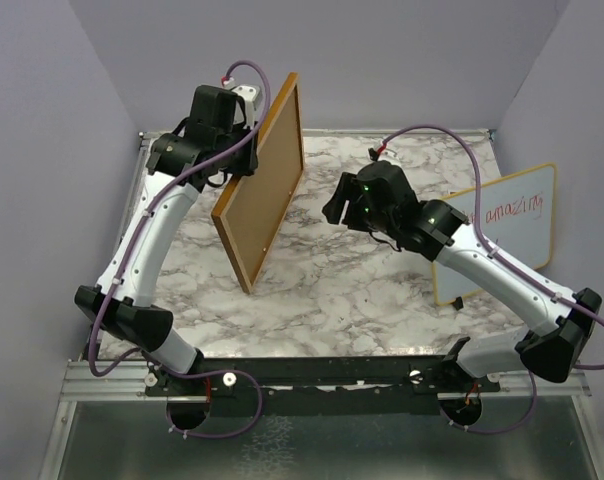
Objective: Put the photo into the frame
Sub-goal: Turn over the photo frame at the center of the board.
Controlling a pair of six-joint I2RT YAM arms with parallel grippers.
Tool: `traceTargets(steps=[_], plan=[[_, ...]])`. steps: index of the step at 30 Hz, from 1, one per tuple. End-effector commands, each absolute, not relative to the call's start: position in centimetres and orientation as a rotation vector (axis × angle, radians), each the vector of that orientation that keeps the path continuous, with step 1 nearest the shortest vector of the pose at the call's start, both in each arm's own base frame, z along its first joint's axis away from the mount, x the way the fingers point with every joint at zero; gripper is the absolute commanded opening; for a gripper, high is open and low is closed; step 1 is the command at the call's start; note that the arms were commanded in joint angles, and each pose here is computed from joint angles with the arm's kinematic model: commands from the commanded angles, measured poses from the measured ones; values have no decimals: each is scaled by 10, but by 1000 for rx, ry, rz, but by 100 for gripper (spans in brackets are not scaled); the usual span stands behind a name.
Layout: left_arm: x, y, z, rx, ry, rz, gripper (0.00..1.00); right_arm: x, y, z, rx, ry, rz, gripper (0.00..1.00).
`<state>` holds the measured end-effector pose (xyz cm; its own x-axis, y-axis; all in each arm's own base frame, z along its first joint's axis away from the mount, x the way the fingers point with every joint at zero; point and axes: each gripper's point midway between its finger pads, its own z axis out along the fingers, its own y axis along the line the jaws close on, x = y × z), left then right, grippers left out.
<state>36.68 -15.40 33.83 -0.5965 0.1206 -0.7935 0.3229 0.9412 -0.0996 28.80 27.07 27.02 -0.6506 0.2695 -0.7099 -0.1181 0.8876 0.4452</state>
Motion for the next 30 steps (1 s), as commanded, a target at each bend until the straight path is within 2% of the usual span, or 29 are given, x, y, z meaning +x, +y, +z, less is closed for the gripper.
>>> traceTargets(steps=[1, 6, 14, 23, 30], plan=[[375, -171, 358, 368, 2108, -233, 0, 297, 290, 285, 135, 2181, 698, 66], [370, -173, 337, 365, 2152, -173, 0, 316, 303, 312, 191, 2131, 754, 72], [356, -184, 323, 359, 2152, -210, 0, 362, 312, 340, 312, 2065, 834, 73], [348, -197, 327, 376, 2127, -288, 0, 391, 358, 361, 188, 2052, 1000, 75], [339, -211, 329, 433, 2116, -383, 0, 403, 377, 359, 140, 2058, 1055, 82]])
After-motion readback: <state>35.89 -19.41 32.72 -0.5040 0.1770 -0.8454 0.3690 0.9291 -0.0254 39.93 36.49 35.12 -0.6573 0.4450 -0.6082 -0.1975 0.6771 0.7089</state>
